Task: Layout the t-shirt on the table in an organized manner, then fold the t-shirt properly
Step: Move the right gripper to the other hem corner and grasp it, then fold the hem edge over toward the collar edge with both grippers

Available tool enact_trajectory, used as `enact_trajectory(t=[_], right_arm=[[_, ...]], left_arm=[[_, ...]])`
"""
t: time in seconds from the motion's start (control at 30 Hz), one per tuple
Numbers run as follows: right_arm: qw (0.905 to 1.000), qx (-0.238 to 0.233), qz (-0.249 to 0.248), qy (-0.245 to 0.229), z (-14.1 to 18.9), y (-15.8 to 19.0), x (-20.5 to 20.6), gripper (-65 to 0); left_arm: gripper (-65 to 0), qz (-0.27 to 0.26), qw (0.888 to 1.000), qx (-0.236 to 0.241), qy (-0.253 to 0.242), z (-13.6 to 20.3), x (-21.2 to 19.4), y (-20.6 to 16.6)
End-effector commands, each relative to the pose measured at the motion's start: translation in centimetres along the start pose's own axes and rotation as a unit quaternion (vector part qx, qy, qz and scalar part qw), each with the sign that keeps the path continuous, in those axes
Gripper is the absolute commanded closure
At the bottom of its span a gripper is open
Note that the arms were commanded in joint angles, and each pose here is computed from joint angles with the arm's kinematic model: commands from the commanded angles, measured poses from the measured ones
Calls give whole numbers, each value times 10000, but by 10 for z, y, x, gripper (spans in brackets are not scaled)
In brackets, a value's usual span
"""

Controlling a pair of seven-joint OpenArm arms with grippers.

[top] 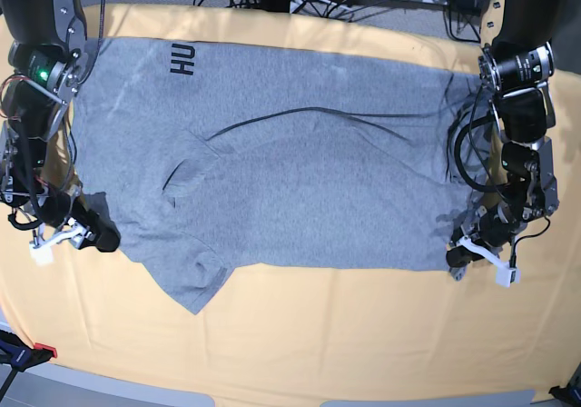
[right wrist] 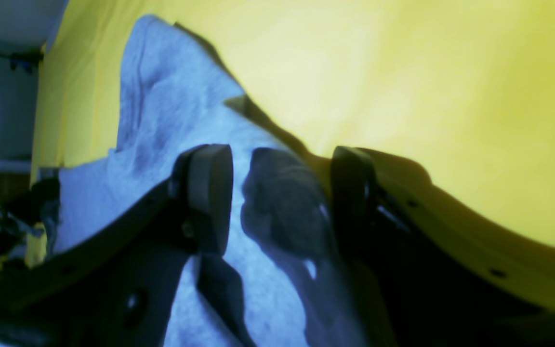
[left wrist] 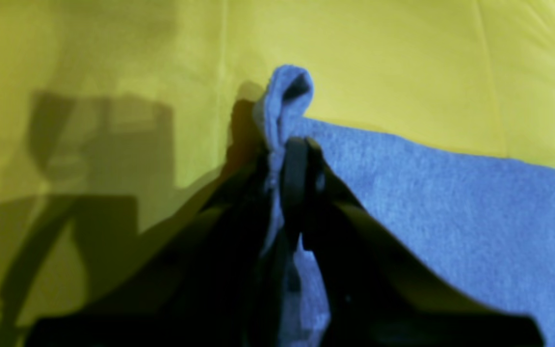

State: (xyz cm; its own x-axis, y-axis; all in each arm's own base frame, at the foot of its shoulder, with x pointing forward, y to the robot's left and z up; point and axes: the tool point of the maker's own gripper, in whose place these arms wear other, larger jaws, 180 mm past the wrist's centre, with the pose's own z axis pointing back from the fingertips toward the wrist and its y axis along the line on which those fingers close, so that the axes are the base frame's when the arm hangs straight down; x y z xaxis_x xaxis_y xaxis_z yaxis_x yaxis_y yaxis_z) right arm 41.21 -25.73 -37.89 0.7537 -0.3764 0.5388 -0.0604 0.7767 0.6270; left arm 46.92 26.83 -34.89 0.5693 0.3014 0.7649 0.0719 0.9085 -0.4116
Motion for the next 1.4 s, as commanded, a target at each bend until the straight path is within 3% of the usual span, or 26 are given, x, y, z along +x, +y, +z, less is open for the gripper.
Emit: enact_trajectory(t=[0.0, 0.1, 0.23, 0.37, 0.57, 1.07, 1.37], right_arm=[[9998, -21, 183, 5, 4, 3, 13, -340], [9995, -33, 289, 150, 0, 6, 8, -307], [9983, -88, 479, 333, -6, 8, 2, -152], [9971, -298, 704, -15, -8, 2, 15, 0], [9913, -588, 1103, -402, -6, -2, 41, 0], [9781, -683, 1764, -871, 6, 35, 126, 0], [9808, -605, 1687, -765, 6, 36, 119, 0]], left_arm=[[0, -56, 9995, -48, -317, 4, 29, -2], [0, -56, 9995, -48, -313, 4, 28, -2], [0, -57, 9995, -46, -316, 4, 29, -2], [0, -57, 9995, -46, -317, 4, 29, -2], [0, -160, 9987, -90, -469, 6, 49, -6], [0, -474, 9898, -263, -1317, 20, 145, -29], [0, -761, 9869, -1084, -926, 20, 119, -55]])
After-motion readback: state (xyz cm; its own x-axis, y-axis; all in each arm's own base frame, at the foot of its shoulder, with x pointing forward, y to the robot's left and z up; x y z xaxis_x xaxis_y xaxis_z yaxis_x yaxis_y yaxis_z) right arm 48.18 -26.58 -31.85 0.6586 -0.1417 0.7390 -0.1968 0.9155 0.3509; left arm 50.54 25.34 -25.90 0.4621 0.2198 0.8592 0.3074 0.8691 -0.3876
